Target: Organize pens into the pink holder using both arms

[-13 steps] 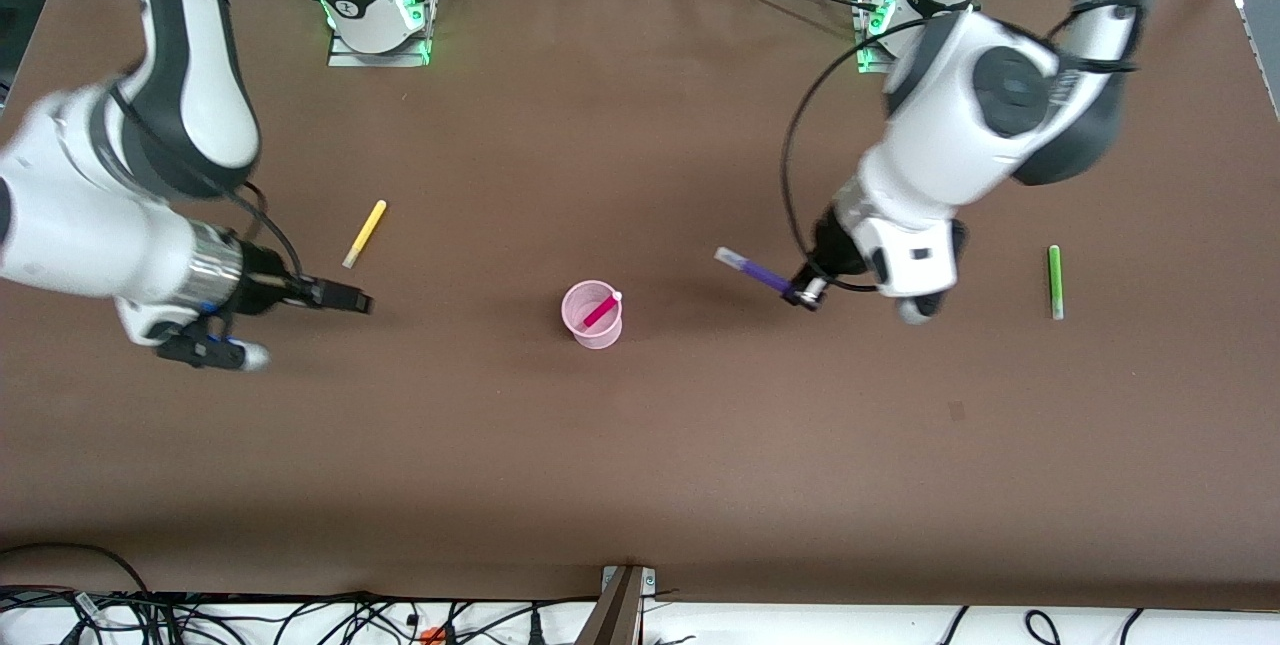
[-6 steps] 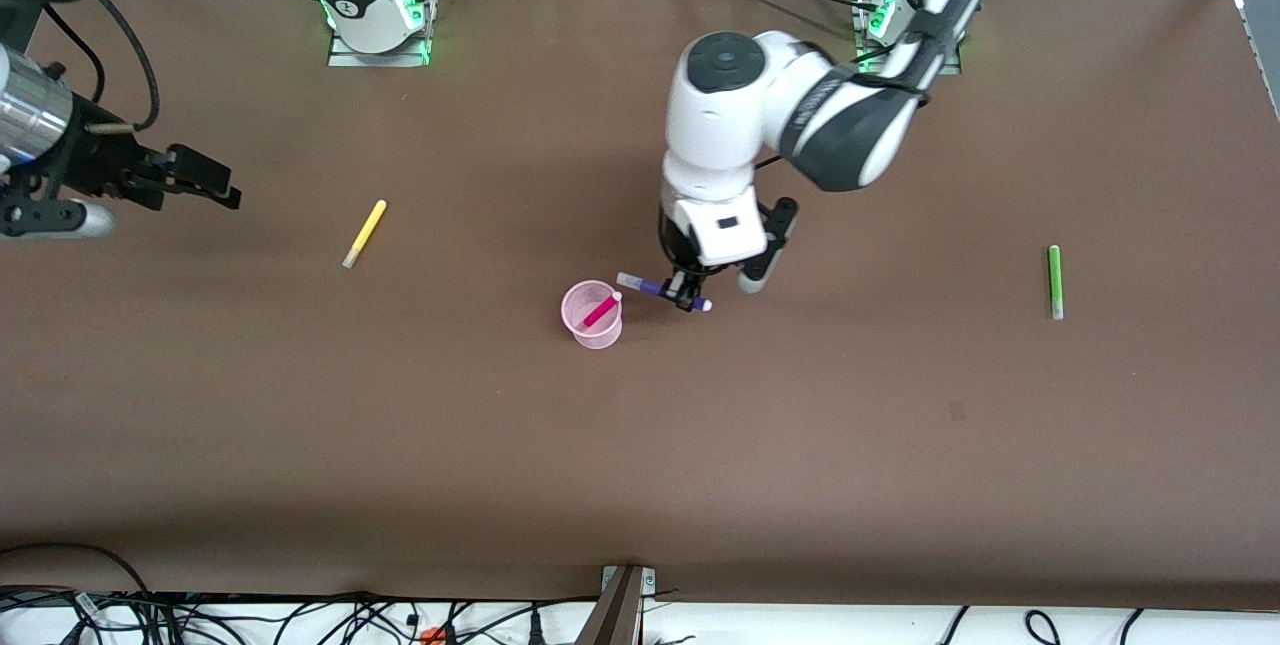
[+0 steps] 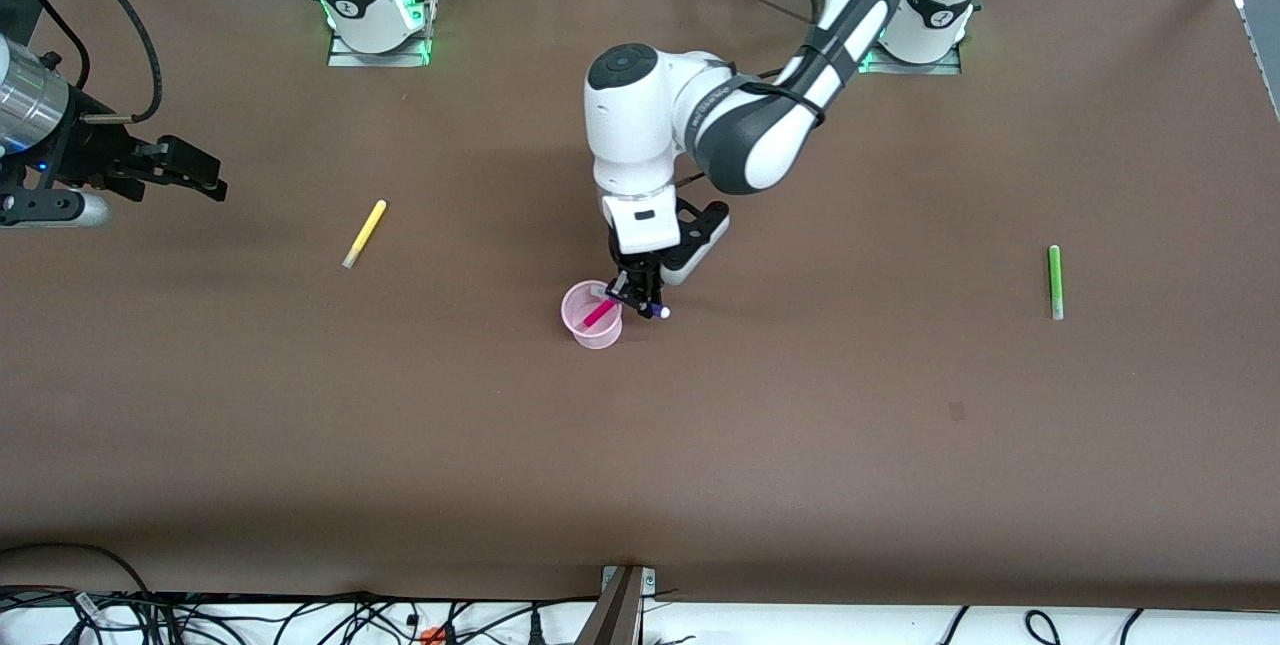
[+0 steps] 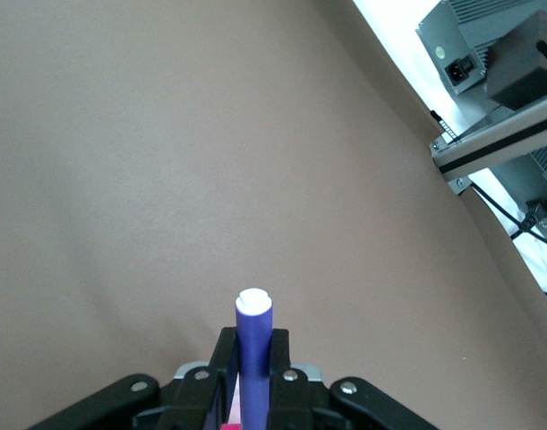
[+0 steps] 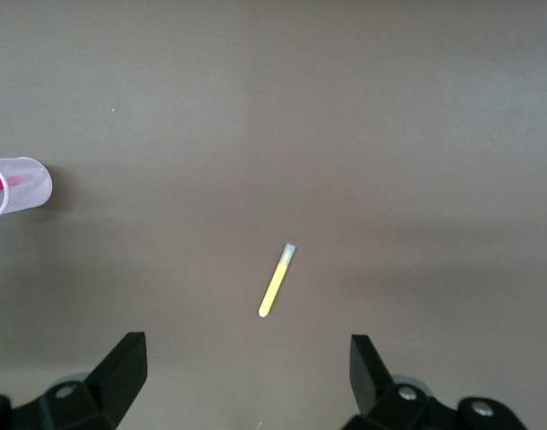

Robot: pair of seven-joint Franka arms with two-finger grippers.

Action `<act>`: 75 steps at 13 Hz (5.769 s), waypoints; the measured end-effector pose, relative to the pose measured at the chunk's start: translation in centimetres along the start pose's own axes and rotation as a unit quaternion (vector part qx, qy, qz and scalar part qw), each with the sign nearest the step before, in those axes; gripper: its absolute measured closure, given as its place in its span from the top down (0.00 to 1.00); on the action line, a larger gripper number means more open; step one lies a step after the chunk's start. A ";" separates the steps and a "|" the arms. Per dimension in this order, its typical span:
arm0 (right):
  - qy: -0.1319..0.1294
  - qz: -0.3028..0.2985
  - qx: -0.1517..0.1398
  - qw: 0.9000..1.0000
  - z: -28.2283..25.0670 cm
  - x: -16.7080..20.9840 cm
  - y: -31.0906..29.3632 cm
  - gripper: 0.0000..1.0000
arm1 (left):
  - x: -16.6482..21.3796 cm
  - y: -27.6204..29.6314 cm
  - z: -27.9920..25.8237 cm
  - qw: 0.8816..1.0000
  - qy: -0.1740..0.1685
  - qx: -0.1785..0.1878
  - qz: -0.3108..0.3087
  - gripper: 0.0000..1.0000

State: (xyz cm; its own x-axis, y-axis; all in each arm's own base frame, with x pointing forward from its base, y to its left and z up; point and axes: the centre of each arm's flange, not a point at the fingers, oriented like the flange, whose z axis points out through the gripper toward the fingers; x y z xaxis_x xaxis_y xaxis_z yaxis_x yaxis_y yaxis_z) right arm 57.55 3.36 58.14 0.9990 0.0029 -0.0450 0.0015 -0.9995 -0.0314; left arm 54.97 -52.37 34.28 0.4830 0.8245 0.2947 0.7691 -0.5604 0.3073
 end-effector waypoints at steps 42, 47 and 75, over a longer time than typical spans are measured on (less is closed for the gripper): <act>0.016 -0.017 -0.030 0.999 -0.6 0.9 -0.8 1.00 | -1.1 2.7 1.8 0.996 0.057 -0.047 0.057 0.92; 0.017 -0.017 -0.030 0.999 -0.6 0.9 -0.8 1.00 | 16.2 4.8 -7.9 0.996 -0.053 0.010 0.071 0.95; 0.018 -0.017 -0.030 0.999 -0.7 1.0 -0.9 1.00 | 52.6 -20.0 -11.5 0.848 -0.243 0.085 0.463 1.00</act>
State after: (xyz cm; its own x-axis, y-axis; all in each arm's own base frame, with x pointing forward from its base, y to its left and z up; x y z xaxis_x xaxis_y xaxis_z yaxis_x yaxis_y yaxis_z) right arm 58.57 4.27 58.80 0.9993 0.0373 -0.0098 0.0376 -0.9989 0.0278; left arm 60.16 1.33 54.02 0.9967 -0.0036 -0.0815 -0.0036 -1.0000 -0.0003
